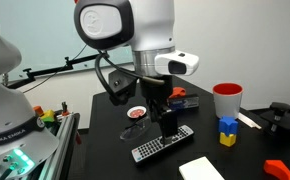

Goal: Pick up the remote, and then place it upside down on the table

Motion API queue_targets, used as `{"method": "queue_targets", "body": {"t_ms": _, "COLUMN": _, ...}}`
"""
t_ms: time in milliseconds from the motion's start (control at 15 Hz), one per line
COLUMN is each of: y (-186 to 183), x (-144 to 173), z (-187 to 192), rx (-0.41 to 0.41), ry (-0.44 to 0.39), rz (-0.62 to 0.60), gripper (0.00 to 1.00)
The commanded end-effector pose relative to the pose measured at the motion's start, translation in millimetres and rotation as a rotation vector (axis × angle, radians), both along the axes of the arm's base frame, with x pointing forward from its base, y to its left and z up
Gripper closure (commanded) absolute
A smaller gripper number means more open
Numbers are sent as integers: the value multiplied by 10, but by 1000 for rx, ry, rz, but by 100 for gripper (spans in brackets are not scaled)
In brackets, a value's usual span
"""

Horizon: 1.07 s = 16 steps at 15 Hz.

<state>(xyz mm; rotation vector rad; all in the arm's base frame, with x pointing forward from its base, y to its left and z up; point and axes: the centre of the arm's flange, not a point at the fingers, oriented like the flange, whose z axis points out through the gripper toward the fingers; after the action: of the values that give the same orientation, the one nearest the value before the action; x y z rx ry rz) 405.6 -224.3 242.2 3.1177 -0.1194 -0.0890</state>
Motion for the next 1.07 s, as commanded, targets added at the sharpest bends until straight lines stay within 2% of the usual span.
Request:
{"method": "queue_targets", "body": {"t_ms": 0, "y": -30, "x": 81, "z": -123, "rx": 7, "ry": -20, "rz": 25, "gripper": 0}}
{"method": "queue_targets", "body": {"t_ms": 600, "y": -30, "x": 102, "z": -365, "rx": 27, "ry": 15, "rz": 24, "gripper": 0}}
{"method": "queue_targets", "body": {"t_ms": 1000, "y": 69, "x": 224, "z": -679, "rx": -43, "ry": -14, "rz": 46, "gripper": 0}}
